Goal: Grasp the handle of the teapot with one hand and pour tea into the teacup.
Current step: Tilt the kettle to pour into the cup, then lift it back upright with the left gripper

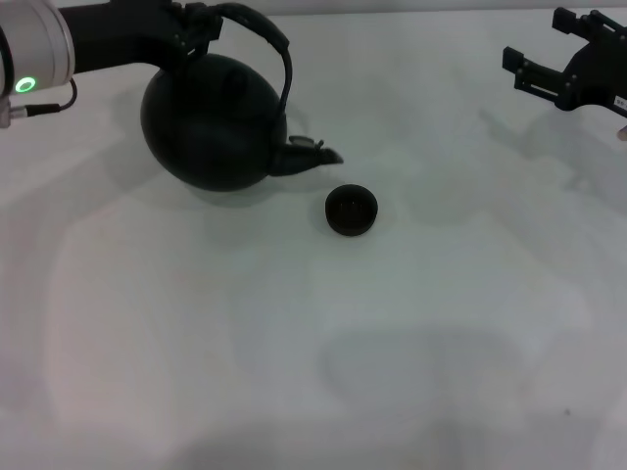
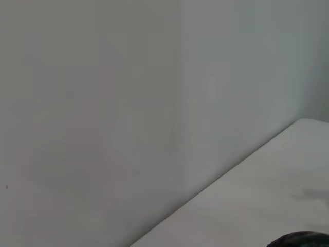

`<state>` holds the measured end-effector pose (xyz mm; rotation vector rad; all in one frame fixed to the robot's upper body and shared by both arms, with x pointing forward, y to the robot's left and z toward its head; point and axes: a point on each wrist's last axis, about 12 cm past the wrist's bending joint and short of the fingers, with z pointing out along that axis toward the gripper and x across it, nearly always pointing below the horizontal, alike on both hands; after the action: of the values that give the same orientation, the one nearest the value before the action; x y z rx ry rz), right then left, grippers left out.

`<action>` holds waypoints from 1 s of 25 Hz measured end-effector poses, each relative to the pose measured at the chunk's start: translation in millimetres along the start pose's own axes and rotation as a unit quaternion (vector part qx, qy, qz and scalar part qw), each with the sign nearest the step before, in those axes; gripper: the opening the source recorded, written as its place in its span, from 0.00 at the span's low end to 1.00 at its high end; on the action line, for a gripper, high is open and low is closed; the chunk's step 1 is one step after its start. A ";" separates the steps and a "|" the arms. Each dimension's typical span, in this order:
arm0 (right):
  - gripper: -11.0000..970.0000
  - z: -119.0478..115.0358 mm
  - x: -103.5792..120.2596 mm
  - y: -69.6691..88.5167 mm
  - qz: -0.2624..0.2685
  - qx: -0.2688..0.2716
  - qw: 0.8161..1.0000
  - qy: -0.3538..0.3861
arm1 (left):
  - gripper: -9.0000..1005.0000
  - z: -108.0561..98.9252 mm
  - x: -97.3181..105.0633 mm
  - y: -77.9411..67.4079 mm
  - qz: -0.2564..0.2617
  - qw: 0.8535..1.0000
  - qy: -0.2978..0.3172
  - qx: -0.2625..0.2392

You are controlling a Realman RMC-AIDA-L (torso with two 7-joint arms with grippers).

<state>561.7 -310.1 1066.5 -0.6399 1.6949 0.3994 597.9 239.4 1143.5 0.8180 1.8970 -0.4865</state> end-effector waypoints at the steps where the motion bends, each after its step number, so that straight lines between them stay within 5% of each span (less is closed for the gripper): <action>1: 0.88 -0.1 -0.4 -0.3 0.001 0.001 1.000 -0.002 | 0.20 -0.6 -1.6 -0.1 0.002 1.000 0.000 -0.002; 25: 0.88 -2.5 0.1 -1.8 0.006 0.007 1.000 -0.005 | 0.19 13.5 -19.1 -15.6 0.065 0.996 0.063 0.001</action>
<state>560.8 -313.0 1067.0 -0.6171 1.6918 0.3975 600.9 213.7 1154.4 0.9873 1.9419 -0.3646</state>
